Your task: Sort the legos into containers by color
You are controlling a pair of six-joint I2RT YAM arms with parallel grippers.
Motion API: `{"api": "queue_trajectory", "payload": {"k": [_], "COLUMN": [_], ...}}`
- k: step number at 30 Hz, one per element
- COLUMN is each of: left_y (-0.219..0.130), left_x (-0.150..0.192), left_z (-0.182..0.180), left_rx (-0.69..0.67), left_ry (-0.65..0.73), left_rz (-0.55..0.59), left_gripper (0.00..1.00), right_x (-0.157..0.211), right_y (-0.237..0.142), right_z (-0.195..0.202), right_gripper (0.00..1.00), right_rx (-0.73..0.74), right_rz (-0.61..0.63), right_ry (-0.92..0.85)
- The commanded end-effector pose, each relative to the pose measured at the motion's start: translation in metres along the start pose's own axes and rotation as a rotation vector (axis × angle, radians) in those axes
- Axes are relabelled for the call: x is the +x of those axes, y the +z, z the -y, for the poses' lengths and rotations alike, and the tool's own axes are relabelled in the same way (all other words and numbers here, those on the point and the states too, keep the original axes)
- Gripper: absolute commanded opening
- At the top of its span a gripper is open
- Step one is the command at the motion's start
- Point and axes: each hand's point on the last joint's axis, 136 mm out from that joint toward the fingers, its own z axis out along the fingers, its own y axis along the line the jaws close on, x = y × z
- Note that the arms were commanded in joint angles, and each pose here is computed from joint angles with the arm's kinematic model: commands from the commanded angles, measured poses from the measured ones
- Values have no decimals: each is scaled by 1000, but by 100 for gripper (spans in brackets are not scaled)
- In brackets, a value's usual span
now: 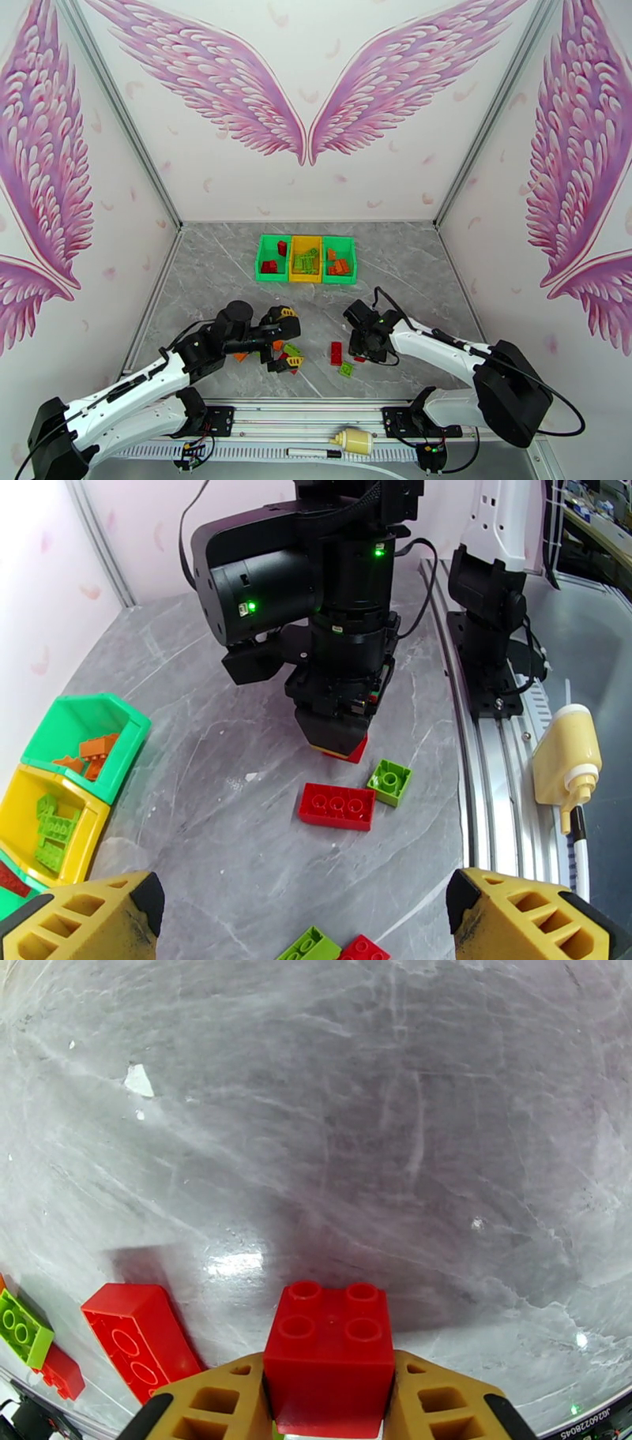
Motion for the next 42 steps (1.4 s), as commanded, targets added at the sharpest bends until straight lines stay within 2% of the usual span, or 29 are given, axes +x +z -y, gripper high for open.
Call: {"api": "queue_trajectory", "payload": {"k": [1, 6, 15, 21, 32, 36, 42], "left_y": [-9, -24, -53, -77, -90, -89, -89], "left_x": [-5, -12, -4, 4, 13, 25, 31], "left_z": [-12, -22, -31, -49, -86, -92, -92], "left_rx": [-83, -149, -257, -417, -628, -650, -637], "left_ry": [-21, -23, -45, -81, -211, -262, -267], "left_rz": [31, 46, 24, 26, 87, 99, 81], "left_gripper": [99, 99, 99, 99, 99, 99, 99], "right_x": [-18, -44, -87, -116, -189, -216, -253], "right_y": [-15, -40, -69, -80, -83, -73, -63], "right_z": [-20, -50, -132, -199, -291, -312, -330], "right_gripper": [36, 36, 35, 35, 34, 35, 35], "right_rx": [-31, -87, -191, -277, -321, -316, -302], "right_rz": [56, 137, 222, 293, 463, 524, 631], "right_ry": [-78, -136, -302, -392, -473, -449, -405]}}
